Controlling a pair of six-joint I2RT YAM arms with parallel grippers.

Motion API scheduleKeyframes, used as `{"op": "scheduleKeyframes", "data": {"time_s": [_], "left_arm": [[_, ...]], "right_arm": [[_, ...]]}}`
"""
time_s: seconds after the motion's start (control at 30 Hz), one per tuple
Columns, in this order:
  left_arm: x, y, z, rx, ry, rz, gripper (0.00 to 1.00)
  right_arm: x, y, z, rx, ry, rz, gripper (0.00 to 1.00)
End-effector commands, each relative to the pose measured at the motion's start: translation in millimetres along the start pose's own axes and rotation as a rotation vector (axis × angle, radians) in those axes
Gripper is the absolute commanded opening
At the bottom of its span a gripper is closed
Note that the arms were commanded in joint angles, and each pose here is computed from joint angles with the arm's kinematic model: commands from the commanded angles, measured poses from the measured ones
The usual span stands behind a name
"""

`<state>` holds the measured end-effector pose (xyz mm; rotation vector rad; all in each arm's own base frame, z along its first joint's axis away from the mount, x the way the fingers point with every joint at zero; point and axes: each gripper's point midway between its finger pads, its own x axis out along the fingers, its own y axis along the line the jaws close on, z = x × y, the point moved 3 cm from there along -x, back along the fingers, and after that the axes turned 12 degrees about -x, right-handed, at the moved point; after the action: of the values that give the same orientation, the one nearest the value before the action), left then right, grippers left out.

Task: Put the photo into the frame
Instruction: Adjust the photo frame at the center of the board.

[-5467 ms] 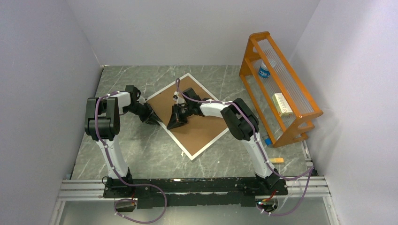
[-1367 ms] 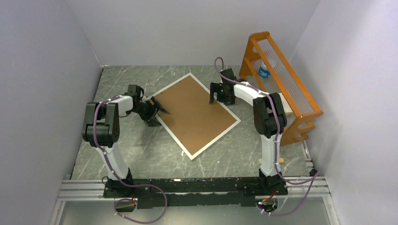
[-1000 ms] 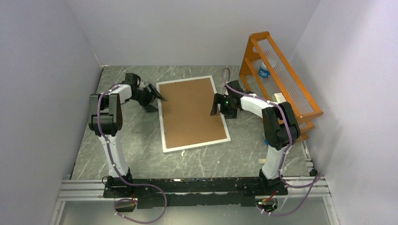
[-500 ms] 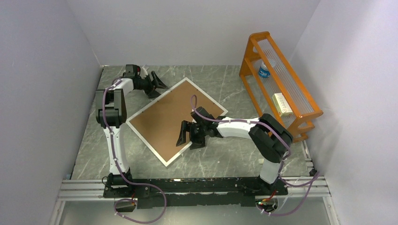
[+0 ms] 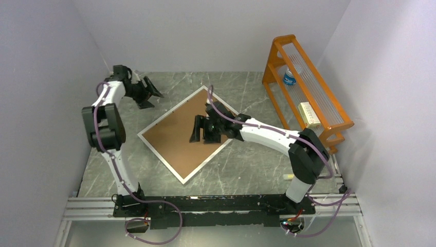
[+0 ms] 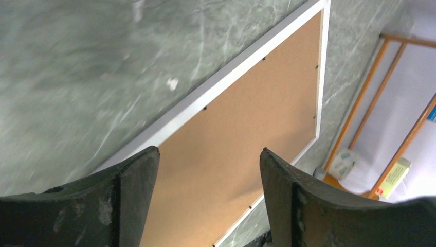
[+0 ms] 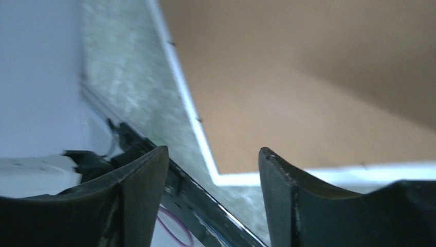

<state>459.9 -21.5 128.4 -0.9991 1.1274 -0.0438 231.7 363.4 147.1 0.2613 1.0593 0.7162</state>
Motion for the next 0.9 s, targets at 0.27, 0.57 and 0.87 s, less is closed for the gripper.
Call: {"op": "scheduleKeyframes", "data": {"time_s": [0.27,0.57,0.87], "left_arm": [[-66.1,79.9,-104.2,-0.142,-0.030,0.242,0.60],[-74.4,135.6,-122.2,-0.230,-0.088,0.463,0.43],[-56.7,150.4,-133.3,-0.288,0.024,0.491,0.15]], "right_arm": [[79.8,109.1,45.1,-0.175,0.102,0.587,0.34],[124.4,118.5,28.1,-0.136,0.156,0.650,0.23],[162.5,108.6,26.1,-0.120,0.142,0.637,0.18]]}}
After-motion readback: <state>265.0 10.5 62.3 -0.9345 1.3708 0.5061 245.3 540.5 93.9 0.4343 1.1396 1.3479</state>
